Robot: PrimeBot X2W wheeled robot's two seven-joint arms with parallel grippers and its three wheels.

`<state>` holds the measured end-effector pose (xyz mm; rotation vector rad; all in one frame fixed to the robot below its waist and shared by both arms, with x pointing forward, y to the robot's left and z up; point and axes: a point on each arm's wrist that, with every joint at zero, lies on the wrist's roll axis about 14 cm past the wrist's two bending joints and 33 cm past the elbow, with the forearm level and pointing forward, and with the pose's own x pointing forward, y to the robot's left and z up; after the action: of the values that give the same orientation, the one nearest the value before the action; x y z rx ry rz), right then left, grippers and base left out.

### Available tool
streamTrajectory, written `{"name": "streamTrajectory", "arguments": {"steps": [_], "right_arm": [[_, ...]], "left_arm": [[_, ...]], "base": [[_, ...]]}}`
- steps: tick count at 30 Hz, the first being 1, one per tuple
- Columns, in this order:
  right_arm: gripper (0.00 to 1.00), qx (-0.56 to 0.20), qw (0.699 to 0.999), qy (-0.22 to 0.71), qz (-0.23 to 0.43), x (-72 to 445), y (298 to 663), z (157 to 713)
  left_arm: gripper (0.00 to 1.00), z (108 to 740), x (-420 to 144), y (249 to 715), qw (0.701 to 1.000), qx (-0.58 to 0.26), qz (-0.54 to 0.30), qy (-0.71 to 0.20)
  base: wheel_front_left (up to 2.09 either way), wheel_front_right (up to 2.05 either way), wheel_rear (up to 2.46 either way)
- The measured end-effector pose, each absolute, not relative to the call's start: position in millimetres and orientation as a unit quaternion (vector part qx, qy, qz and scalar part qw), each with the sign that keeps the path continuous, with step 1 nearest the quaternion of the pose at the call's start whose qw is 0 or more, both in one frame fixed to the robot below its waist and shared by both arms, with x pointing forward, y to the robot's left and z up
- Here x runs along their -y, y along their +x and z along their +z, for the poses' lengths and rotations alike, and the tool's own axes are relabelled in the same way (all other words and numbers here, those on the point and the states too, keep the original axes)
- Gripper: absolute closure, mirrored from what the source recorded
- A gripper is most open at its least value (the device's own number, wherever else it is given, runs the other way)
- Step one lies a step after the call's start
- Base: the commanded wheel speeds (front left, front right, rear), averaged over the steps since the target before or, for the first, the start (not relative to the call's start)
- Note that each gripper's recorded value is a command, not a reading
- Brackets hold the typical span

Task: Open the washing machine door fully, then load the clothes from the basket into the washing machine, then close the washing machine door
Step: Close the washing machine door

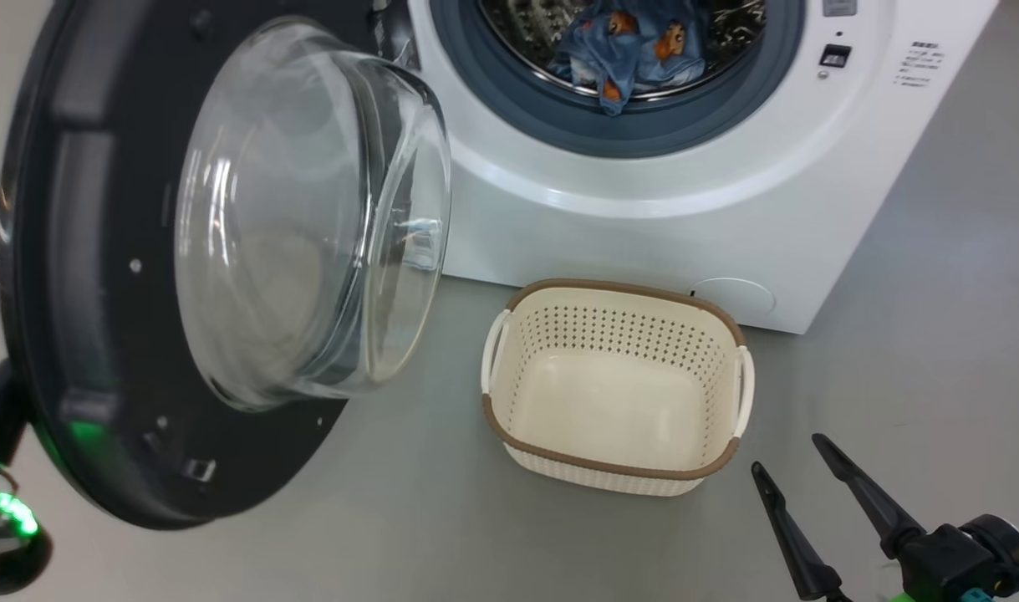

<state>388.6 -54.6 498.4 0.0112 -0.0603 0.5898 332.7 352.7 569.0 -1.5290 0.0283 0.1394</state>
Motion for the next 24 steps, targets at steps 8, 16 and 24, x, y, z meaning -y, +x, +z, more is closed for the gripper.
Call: {"name": "streamTrajectory", "arguments": {"steps": [8, 16, 24], "right_arm": [[0.00, 0.035, 0.963, 0.014, 0.267, 62.5, 383.0, 503.3], [0.00, 0.040, 0.970, 0.021, 0.239, 75.6, 378.2, 508.3], [0.00, 0.051, 0.975, 0.020, 0.215, 90.1, 380.4, 514.8]], "left_arm": [[1.00, 576.4, -300.4, 344.5, 0.704, -0.052, -0.008, -0.708], [1.00, 588.8, -241.2, 352.2, 0.696, -0.089, -0.079, -0.709], [1.00, 595.7, -187.7, 369.0, 0.689, -0.119, -0.134, -0.702]], "base": [[0.00, 0.00, 0.00], [0.00, 0.00, 0.00], [0.00, 0.00, 0.00]]}}
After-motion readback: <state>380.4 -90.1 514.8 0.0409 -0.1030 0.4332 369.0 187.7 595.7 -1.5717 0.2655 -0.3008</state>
